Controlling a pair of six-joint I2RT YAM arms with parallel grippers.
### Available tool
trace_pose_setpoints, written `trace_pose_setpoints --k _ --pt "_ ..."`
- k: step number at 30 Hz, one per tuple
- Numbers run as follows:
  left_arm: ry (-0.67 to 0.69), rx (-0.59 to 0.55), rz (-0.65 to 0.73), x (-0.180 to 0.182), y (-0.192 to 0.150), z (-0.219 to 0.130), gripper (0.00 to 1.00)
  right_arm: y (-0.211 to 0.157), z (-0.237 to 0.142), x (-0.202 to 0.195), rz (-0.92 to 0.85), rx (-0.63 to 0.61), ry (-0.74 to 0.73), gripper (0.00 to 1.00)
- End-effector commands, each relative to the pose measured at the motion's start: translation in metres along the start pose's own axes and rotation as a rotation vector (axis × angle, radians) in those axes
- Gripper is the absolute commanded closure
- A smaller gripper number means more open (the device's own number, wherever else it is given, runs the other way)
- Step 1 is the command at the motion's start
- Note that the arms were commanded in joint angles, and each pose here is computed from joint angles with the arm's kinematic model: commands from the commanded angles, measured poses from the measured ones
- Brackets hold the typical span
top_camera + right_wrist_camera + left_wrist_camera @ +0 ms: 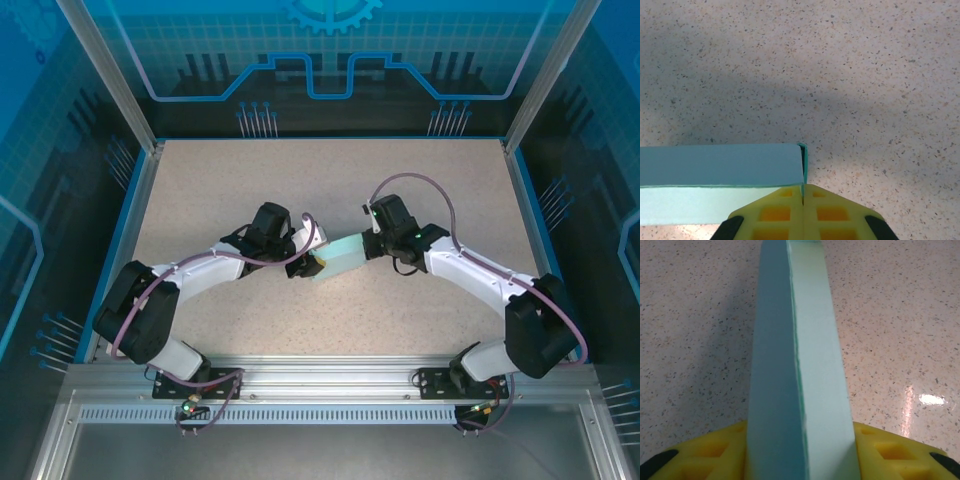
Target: Fold the paper box
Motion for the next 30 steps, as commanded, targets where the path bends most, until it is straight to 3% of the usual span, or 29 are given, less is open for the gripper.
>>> trace_pose_setpoints --k 1,12,17,24,30 --pt "0.043 -0.002 -0.014 0.008 0.008 0.0 0.51 -0.018 0.0 0.006 0.007 0.055 -0.029 1.0" --pt "0.058 -0.041 -0.072 0.006 0.017 -0.01 0.23 -0.008 -0.006 0.012 0.002 0.043 -0.091 1.0" --pt "0.107 -0.093 -0.197 0.004 0.028 -0.027 0.13 -0.005 -0.007 0.015 0.001 0.039 -0.109 1.0" --pt "0.316 -0.144 -0.536 0.001 0.021 -0.057 0.19 -0.002 -0.007 0.017 -0.002 0.036 -0.115 1.0" --pt "0.348 -0.018 -0.602 -0.013 0.003 -0.056 0.31 -0.004 -0.006 0.018 -0.001 0.04 -0.112 1.0"
Point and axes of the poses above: each hand's point on the last joint's axis, 136 mm out from that joint toward the fingers, its own z axis out along the fingers, its own x axis along the line the jaws close on, y = z × x, the point moved 7 cm from there along -z, back along the fingers, and after that the axes turned 14 degrees about -z, right-handed, at the moved point
